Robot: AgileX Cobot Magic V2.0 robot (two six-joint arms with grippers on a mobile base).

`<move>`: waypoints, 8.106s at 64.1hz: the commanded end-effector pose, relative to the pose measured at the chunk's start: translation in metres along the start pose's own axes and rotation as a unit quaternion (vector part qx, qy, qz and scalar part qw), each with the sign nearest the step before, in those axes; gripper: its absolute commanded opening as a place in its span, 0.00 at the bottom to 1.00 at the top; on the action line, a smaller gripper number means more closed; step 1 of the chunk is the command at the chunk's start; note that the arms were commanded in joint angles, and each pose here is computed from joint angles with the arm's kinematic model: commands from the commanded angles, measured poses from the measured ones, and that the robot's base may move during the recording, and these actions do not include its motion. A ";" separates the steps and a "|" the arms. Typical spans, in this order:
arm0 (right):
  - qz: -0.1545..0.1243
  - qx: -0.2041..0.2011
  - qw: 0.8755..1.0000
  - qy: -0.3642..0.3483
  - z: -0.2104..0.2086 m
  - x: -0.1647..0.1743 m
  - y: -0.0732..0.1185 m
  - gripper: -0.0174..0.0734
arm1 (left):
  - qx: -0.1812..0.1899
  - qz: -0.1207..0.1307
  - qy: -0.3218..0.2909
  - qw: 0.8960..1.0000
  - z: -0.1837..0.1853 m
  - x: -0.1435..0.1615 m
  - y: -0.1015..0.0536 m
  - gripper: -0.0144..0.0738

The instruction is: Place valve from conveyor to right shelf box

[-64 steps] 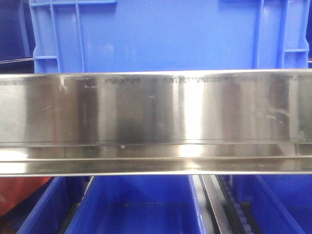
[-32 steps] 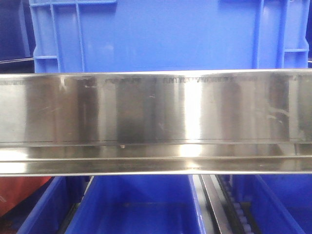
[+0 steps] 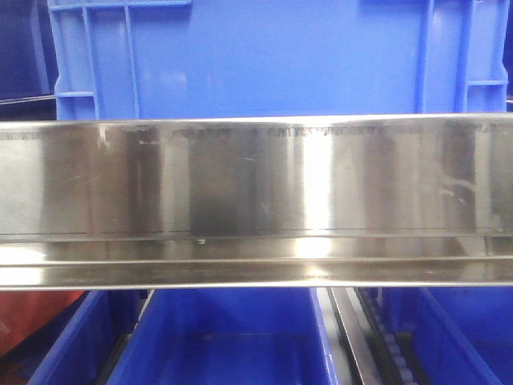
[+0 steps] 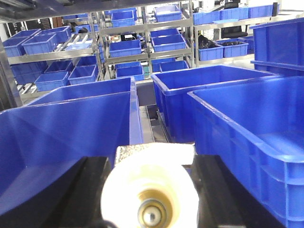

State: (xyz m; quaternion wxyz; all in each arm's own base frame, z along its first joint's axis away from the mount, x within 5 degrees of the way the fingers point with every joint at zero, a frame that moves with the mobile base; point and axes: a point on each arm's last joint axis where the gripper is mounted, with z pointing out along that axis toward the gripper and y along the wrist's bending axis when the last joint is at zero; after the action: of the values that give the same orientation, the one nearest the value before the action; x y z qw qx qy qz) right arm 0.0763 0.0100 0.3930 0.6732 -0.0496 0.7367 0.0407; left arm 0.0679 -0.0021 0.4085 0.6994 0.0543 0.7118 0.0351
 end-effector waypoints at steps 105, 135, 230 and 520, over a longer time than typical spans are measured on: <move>-0.082 -0.191 0.946 0.247 0.269 -0.037 0.137 0.66 | 0.257 0.061 0.293 0.919 0.300 -0.004 -0.176 0.61; -0.069 -0.193 0.964 0.169 0.215 -0.090 0.118 0.21 | 0.257 0.052 0.251 0.932 0.262 -0.052 -0.153 0.43; -0.037 -0.190 0.981 -0.002 -0.016 0.093 0.022 0.02 | 0.218 -0.032 -0.047 0.974 0.001 0.082 -0.043 0.04; 0.038 0.076 0.994 -0.066 -0.004 0.186 -0.008 0.01 | -0.027 -0.070 -0.073 0.994 -0.009 0.191 -0.021 0.04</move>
State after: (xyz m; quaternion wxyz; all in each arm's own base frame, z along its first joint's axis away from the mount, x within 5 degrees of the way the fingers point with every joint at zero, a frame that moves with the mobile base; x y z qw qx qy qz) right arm 0.0567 -0.0008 0.2075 0.7128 0.0325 0.7003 0.0185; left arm 0.0564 0.0008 0.2150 0.7442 -0.0062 0.6679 0.0035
